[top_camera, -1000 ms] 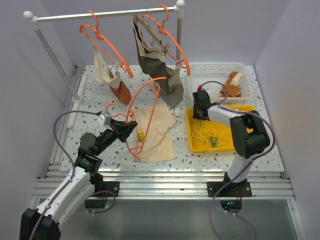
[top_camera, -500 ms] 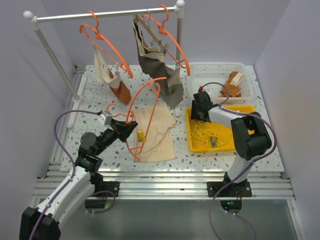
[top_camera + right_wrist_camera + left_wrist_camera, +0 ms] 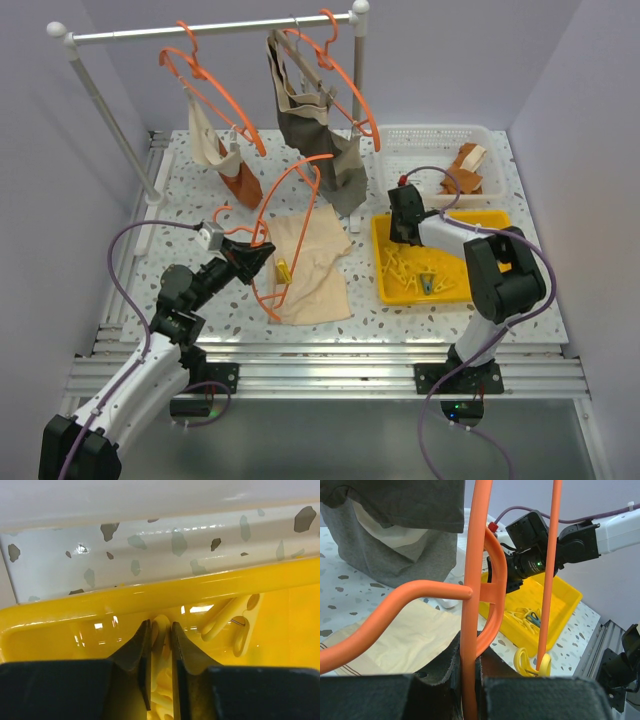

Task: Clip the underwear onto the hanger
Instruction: Pick up the clamp from the bin.

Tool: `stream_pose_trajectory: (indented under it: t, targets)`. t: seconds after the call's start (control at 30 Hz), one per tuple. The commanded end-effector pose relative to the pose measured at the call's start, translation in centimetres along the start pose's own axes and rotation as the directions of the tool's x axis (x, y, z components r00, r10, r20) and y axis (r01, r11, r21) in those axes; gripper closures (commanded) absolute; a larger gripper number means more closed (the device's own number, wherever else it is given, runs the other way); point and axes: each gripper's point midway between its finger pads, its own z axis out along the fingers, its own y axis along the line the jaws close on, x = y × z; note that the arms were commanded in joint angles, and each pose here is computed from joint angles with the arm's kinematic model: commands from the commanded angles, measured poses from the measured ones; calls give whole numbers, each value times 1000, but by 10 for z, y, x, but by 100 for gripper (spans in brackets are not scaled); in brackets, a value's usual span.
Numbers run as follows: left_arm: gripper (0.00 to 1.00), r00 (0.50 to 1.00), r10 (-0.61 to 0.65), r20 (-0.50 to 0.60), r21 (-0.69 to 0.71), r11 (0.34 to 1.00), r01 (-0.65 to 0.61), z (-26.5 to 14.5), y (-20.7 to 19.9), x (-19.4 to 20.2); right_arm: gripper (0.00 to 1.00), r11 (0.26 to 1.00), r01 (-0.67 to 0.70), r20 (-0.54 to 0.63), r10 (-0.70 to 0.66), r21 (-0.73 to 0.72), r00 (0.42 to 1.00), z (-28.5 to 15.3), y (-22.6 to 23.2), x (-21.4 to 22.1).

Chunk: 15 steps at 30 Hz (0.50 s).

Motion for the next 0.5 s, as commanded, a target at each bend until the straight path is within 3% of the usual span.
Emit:
stream_pose_trajectory:
  t: [0.0,0.1,0.27,0.47]
  targets:
    - [100,999,26,48,28,999,-27,1,-8,-14,91,1000,-22,39,22,0,999,-8,-2,-14]
    - [100,999,25,47,26,999,-26,1,-7,-14,99,1000,-15,67,14,14,998,-13,-6,-21]
    - [100,999,20,45,34,999,-21,2,-8,-13,100,999,-24,146,18,41,989,-32,-17,-37]
    - [100,1000,-7,27,38,999,6,5,-8,-11,100,995,-48,356,76,-86,932,-102,-16,-84]
